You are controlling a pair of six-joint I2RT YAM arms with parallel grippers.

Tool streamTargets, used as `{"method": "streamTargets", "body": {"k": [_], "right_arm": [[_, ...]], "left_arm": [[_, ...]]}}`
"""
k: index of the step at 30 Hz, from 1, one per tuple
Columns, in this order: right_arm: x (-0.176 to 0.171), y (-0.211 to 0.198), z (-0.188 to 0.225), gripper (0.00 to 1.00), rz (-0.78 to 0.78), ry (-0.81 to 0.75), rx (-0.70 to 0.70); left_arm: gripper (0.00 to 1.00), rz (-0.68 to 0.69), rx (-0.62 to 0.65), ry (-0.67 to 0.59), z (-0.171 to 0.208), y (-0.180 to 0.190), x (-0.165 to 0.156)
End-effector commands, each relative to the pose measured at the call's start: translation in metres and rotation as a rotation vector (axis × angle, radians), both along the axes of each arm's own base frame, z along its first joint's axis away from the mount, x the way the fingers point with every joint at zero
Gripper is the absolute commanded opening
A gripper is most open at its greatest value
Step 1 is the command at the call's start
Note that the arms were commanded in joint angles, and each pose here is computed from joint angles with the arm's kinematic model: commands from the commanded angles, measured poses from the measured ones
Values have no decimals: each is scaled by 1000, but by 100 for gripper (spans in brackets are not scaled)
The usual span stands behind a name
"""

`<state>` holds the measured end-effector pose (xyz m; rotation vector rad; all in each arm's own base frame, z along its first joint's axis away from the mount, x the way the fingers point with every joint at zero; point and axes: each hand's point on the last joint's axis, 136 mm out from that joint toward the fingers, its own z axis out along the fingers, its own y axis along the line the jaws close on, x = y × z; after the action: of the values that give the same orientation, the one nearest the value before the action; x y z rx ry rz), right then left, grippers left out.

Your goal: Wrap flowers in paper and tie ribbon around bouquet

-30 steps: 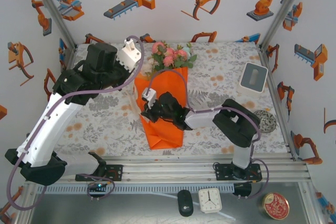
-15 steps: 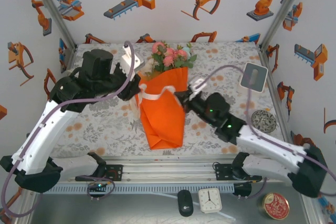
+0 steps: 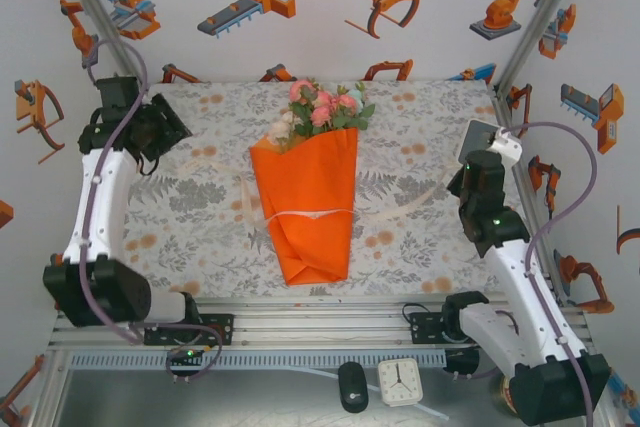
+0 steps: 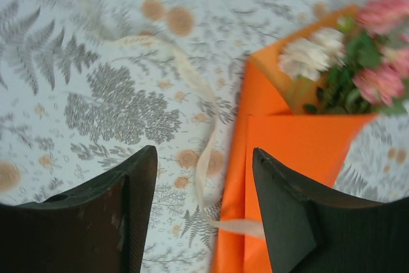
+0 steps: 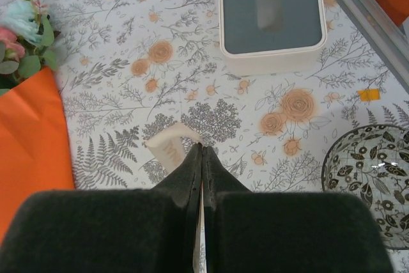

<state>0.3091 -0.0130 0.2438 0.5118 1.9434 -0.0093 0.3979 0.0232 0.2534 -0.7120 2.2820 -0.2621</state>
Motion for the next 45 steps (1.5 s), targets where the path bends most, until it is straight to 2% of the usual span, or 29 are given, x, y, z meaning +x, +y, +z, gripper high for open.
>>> {"method": "streamTargets", "body": {"k": [1,5,10,16,20,24,26,29,30,33,35,38,42,45], "right_arm": [[3,7,15,0,29,-24,48],[7,18,16,0,84,-15,68],[7,19,17,0,100,-11,57],[7,21,19,0,111,-9,59],[8,21,23,0,108,-7,61],[3,14,30,0,75,-6,44],[-1,8,34,0,47,-4,30],[-10,-6,41,0,-24,-7,-1],[-13,-11,45,0,-45,-14,-19],[-34,-38,67,0,-158,-49,-136],[-60,-67,87,0,-314,-80,-234],[-103,-101,113,0,-528,-126,-332],[-148,-125,132,0,-717,-173,-390],[-162,-135,140,0,-804,-173,-453]], "left_arm": [[56,261,-154,132,-58,31,10],[55,445,-208,220,-116,69,29],[59,506,-105,286,-152,99,51],[59,468,-53,358,-186,107,73],[49,437,-66,400,-202,103,77],[45,429,-58,437,-205,101,71],[37,428,-44,449,-206,103,68],[5,376,-86,449,-201,92,66],[0,370,-92,443,-194,89,61],[0,390,-92,375,-150,84,28],[0,407,-84,314,-115,80,-6],[0,468,-72,175,-58,76,-73],[0,615,-101,13,-21,82,-149],[0,696,-72,26,-17,87,-184]]}}
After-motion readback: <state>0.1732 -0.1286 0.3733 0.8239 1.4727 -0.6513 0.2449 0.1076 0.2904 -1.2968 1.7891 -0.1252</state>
